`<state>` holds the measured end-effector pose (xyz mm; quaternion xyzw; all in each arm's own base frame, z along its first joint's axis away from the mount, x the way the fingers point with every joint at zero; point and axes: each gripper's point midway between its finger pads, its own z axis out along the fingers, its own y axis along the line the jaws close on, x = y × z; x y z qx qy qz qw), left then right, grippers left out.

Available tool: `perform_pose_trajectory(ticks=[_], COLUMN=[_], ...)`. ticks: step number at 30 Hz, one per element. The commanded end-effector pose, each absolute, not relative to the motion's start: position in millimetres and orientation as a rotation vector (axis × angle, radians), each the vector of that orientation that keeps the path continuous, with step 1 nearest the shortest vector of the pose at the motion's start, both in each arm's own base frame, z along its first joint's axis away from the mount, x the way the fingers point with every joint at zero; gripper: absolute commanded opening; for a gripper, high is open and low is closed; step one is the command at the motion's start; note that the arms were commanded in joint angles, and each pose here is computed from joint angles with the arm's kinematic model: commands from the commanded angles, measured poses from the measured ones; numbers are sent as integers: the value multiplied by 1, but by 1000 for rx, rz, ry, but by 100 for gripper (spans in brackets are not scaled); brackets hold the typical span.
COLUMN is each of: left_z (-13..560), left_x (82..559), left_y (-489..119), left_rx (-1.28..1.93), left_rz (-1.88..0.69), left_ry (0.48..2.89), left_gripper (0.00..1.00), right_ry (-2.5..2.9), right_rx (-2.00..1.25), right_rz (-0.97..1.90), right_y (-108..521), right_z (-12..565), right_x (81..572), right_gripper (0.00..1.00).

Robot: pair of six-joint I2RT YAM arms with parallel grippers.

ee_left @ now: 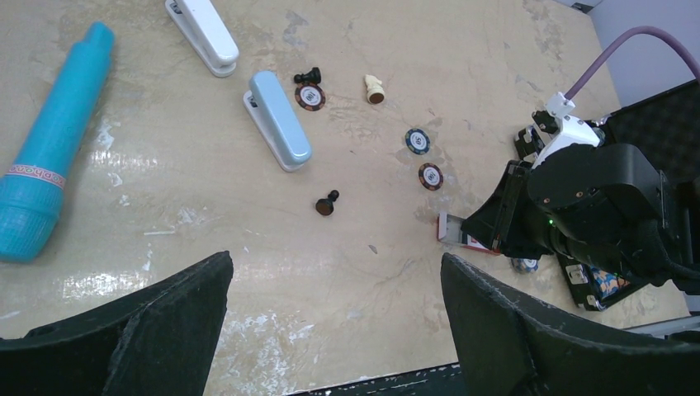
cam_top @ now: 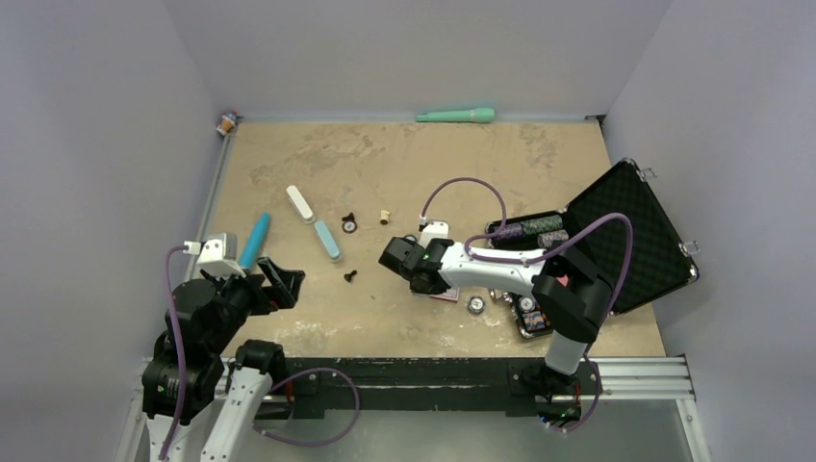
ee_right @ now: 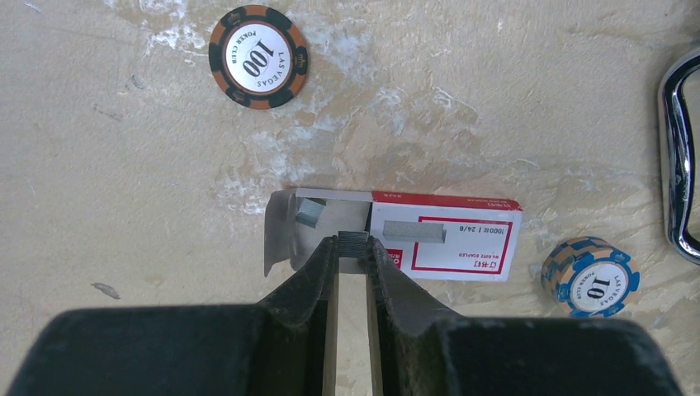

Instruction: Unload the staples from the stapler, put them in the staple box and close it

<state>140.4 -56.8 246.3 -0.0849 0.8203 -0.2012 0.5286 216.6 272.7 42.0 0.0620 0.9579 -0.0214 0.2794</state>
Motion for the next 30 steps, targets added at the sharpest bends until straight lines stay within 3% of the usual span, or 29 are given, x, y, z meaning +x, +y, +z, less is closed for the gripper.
perform_pose_trajectory(ticks=[1, 30], left_z=[251, 250], left_x=[147, 148], left_y=[-54, -55], left_rx=[-200, -198], left_rz=[-460, -462], left_ry=[1941, 1946], left_gripper=[99, 99], right_ry=[2500, 2515], right_rx=[171, 135], right_rz=[-16, -45], right_y=[279, 284], right_z=[60, 46], right_x=[229, 232], right_gripper=[15, 18])
